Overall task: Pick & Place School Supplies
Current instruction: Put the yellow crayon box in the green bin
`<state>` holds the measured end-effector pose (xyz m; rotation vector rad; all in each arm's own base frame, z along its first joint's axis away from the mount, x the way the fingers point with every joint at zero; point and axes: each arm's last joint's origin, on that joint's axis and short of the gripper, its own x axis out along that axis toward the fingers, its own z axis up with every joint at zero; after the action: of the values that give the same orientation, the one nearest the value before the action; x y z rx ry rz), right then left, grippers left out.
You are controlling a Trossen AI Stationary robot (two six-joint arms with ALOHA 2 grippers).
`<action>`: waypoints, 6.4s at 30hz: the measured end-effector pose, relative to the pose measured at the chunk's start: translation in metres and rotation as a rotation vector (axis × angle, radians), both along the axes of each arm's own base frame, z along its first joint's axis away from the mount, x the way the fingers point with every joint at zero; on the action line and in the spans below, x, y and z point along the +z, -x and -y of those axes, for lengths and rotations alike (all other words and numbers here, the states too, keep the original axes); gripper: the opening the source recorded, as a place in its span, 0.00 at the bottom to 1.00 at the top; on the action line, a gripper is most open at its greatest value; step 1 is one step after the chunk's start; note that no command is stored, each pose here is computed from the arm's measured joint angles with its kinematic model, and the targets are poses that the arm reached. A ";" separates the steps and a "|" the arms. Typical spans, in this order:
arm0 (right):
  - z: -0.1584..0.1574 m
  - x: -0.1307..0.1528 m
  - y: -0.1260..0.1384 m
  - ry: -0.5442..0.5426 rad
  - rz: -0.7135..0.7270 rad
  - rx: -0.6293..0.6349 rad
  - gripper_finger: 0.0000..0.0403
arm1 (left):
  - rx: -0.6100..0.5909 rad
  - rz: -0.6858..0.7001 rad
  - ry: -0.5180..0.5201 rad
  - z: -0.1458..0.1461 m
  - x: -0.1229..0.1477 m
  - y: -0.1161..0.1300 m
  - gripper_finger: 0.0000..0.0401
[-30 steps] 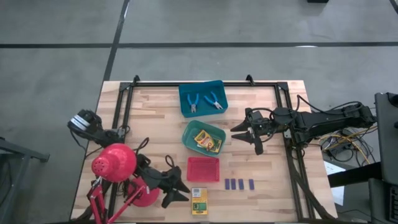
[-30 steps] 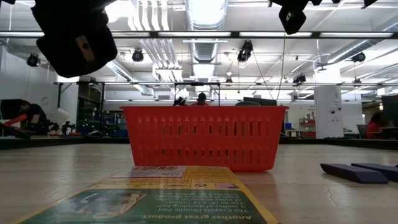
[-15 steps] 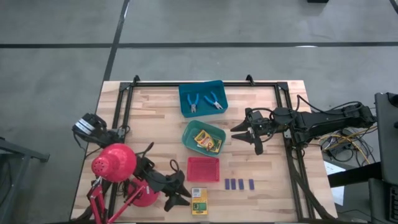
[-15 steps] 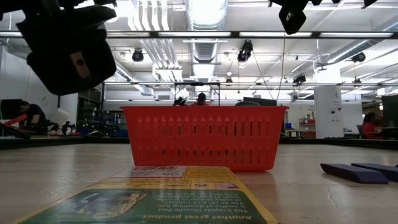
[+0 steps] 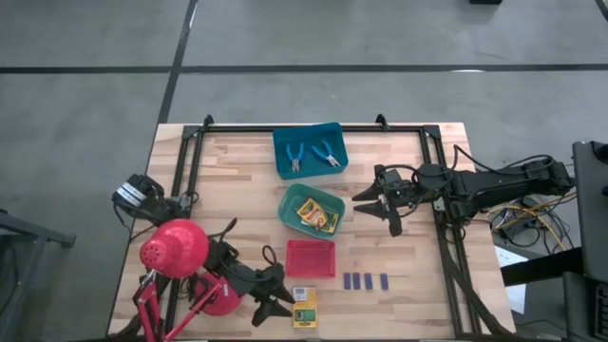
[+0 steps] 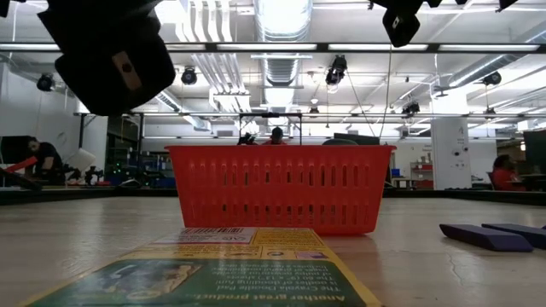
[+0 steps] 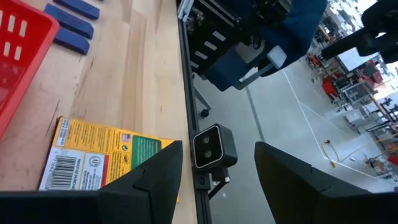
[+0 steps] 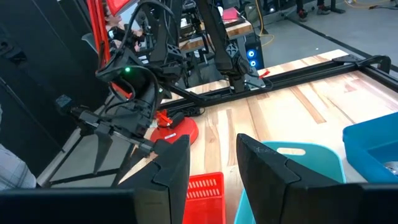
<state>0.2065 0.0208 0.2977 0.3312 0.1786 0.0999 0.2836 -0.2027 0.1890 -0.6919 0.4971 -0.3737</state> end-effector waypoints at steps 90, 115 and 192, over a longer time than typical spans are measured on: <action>0.000 0.000 0.000 0.000 -0.001 0.000 0.31 | -0.171 -0.255 -0.337 -0.018 -0.046 -0.001 0.51; 0.000 0.000 0.000 0.000 0.000 0.000 0.31 | -0.089 -0.099 -0.302 -0.029 -0.041 0.013 0.51; 0.000 0.000 0.000 -0.001 0.000 0.000 0.31 | 0.531 -0.379 -0.058 -0.193 -0.082 0.127 0.51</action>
<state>0.2064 0.0208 0.2976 0.3319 0.1788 0.0998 0.1565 -0.0092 0.1073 -0.8112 0.6538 0.2760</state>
